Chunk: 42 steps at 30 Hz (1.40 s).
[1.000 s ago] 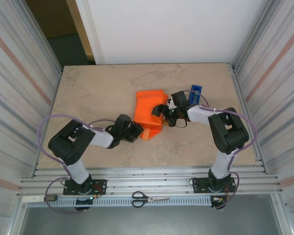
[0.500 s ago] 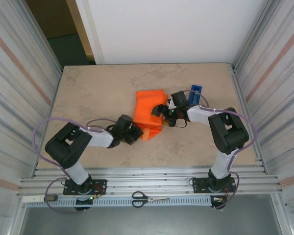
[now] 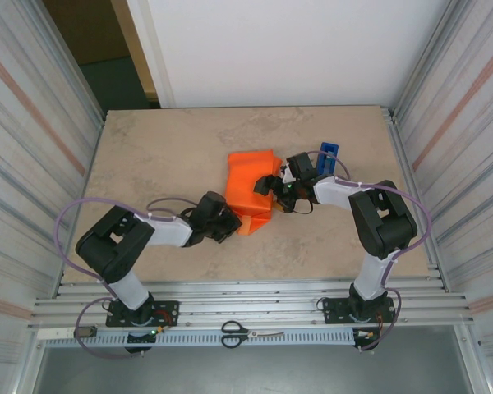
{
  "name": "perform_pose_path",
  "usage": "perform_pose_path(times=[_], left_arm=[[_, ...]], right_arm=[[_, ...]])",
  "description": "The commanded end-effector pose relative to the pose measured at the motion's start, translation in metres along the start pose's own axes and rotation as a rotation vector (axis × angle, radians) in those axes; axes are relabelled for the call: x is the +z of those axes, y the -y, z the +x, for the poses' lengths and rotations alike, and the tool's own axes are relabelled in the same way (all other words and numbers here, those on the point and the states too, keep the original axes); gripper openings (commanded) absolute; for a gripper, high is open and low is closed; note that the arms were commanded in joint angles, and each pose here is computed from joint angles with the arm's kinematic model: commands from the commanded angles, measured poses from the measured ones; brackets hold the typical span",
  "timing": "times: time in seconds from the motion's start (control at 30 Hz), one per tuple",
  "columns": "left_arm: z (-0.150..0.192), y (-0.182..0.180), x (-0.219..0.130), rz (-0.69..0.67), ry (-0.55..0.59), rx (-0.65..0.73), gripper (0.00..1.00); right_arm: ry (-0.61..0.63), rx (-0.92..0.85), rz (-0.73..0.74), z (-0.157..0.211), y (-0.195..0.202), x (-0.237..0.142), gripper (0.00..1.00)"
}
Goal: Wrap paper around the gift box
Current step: Fold the wrapping paper for the gift box.
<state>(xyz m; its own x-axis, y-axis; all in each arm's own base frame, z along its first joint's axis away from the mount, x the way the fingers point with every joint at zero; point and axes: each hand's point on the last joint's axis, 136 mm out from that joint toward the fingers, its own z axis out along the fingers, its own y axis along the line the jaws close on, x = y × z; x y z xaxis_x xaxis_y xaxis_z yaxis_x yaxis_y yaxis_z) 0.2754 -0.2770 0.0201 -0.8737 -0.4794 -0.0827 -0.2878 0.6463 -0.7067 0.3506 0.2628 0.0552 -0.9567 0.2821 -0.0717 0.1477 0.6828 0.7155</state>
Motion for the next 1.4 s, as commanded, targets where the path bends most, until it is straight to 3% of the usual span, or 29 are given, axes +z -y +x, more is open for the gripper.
perform_pose_path(times=[0.0,0.2,0.4,0.57,0.77,1.37], left_arm=[[0.013,-0.002,0.001,0.005,-0.02,0.055,0.04],[0.016,0.0,-0.004,0.015,-0.007,0.058,0.04],[-0.004,0.029,-0.037,0.066,0.098,0.179,0.1],[-0.026,0.007,-0.048,0.018,0.14,0.123,0.06],[-0.031,0.001,-0.036,0.026,0.13,0.084,0.0],[-0.048,-0.013,-0.015,-0.008,0.19,0.063,0.0]], right_arm=[[-0.056,0.047,0.122,0.021,0.032,0.011,0.87],[-0.055,0.049,0.121,0.02,0.032,0.012,0.87],[-0.051,0.045,0.12,0.019,0.03,0.011,0.87],[-0.049,0.044,0.121,0.019,0.03,0.012,0.87],[-0.052,0.04,0.122,0.019,0.027,0.012,0.87],[-0.055,0.042,0.128,0.02,0.027,0.011,0.87]])
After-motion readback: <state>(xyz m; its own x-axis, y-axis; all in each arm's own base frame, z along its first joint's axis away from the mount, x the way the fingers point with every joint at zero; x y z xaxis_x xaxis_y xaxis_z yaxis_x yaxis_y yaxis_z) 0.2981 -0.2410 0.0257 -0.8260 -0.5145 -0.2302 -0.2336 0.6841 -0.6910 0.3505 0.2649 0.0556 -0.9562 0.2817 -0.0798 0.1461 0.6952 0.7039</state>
